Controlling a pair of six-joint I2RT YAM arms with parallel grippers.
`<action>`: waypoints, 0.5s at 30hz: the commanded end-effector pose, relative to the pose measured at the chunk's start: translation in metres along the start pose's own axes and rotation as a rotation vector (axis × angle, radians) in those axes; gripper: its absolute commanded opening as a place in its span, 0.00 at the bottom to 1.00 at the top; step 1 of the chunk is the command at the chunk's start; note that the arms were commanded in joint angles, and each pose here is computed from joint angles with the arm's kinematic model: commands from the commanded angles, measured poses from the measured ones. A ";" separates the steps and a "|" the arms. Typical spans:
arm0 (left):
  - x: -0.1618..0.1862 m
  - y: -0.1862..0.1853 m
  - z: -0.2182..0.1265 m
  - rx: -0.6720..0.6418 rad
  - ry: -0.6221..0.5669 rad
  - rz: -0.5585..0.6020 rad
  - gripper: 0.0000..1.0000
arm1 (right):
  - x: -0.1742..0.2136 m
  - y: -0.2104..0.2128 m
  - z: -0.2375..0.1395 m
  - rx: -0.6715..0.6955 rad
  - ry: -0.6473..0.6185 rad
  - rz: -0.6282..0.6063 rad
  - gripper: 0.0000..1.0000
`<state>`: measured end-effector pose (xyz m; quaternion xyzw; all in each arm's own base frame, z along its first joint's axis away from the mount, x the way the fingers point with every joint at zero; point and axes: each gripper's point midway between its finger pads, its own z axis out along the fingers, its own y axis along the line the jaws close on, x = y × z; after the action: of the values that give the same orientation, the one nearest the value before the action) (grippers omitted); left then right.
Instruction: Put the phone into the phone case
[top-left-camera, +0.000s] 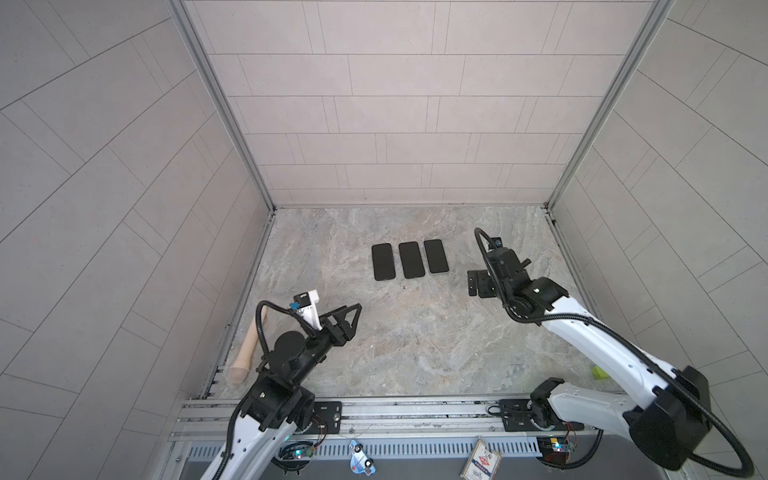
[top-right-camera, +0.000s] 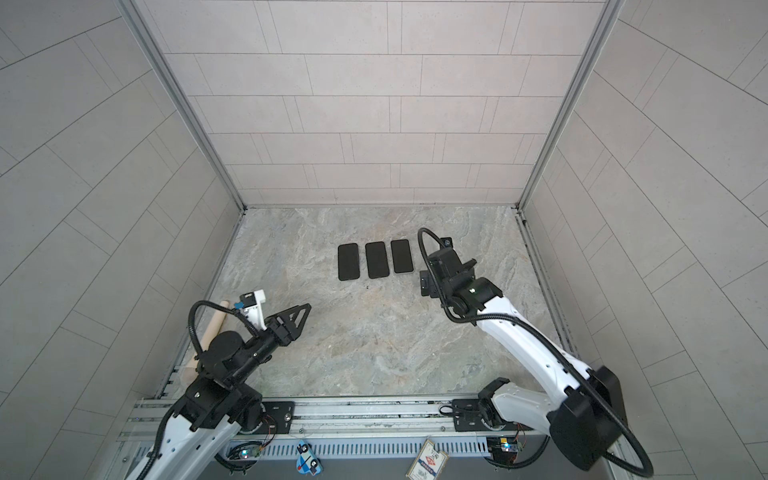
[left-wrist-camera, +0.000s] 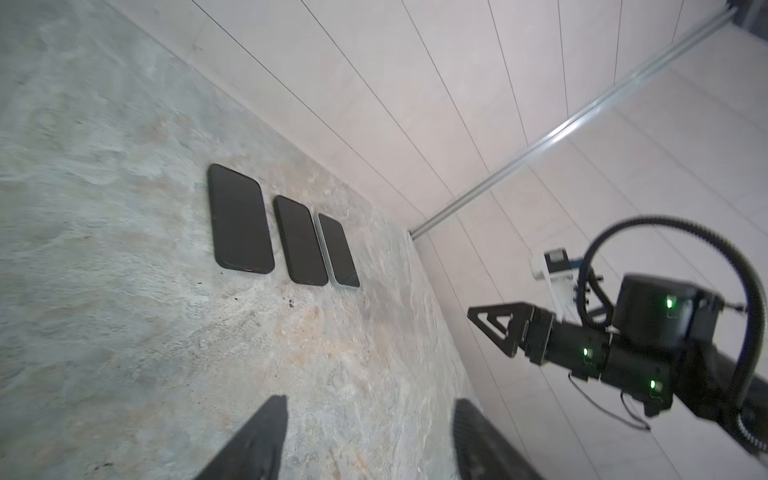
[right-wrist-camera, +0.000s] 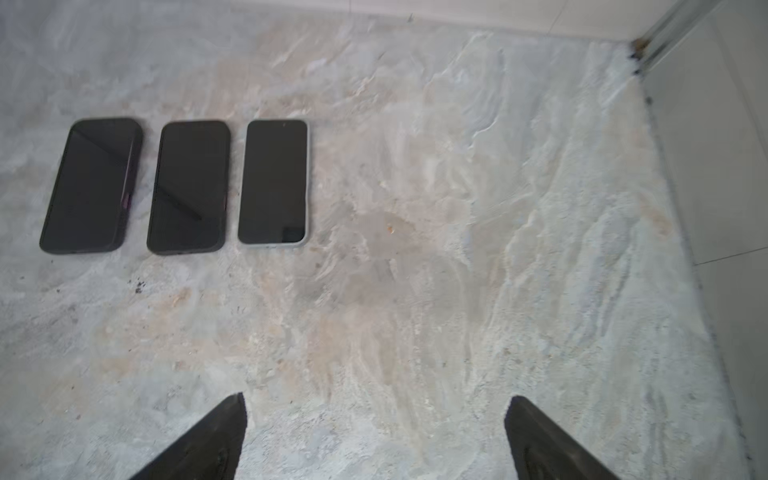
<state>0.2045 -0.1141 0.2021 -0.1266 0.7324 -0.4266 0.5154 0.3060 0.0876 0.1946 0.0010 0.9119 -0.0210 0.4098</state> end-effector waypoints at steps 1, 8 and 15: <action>-0.005 0.053 -0.016 -0.283 -0.053 0.027 0.87 | -0.019 -0.030 -0.026 0.092 -0.168 0.053 1.00; 0.001 0.076 -0.018 -0.390 -0.045 0.000 0.87 | -0.011 -0.066 -0.042 0.184 -0.359 0.085 0.99; -0.002 0.100 -0.029 -0.484 -0.133 -0.052 0.95 | 0.027 -0.085 -0.019 0.283 -0.435 -0.019 0.98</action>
<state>0.2068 -0.0549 0.1507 -0.2489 0.7723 -0.2810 0.5125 0.2698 0.0145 0.1772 0.0437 0.8246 -0.1177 0.5516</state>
